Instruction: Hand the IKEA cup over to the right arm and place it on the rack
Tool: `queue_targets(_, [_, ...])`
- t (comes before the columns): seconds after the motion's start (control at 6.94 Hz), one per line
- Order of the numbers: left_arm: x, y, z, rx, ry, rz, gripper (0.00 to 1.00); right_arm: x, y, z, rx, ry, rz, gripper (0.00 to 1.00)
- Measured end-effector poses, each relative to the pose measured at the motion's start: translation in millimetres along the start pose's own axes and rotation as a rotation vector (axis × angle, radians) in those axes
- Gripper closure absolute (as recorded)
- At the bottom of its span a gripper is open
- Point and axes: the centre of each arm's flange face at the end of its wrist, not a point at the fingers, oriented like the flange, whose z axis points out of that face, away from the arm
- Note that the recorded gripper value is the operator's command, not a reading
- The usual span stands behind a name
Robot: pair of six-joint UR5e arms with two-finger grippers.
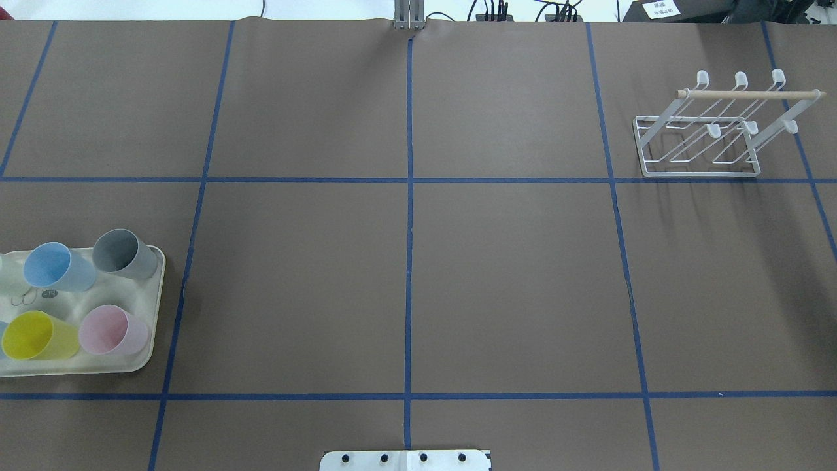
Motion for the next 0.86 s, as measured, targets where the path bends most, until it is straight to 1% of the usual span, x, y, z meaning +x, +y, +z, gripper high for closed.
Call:
queue_targets(0.14, [2.2, 17.8, 8.9, -0.032, 0.056, -0.039, 0.00, -4.7, -0.7, -0.3, 0.002, -0.001, 0.003, 0.00])
queue_targets(0.29, [3.4, 45.9, 16.4, -0.045, 0.061, -0.070, 0.00, -8.3, -1.4, 1.0, 0.000, -0.002, -0.001, 0.00])
queue_targets(0.58, [8.9, 123.3, 25.1, -0.034, -0.008, -0.106, 0.00, -16.6, -2.9, 2.4, -0.001, -0.008, -0.004, 0.00])
queue_targets(0.72, [4.5, 159.2, 28.0, -0.026, -0.021, -0.124, 0.00, -22.1, -3.7, 0.9, 0.001, -0.011, 0.011, 0.00])
queue_targets(0.86, [-0.8, 188.7, 30.9, -0.021, -0.019, -0.147, 0.01, -27.7, -4.2, -1.2, 0.004, -0.019, 0.026, 0.00])
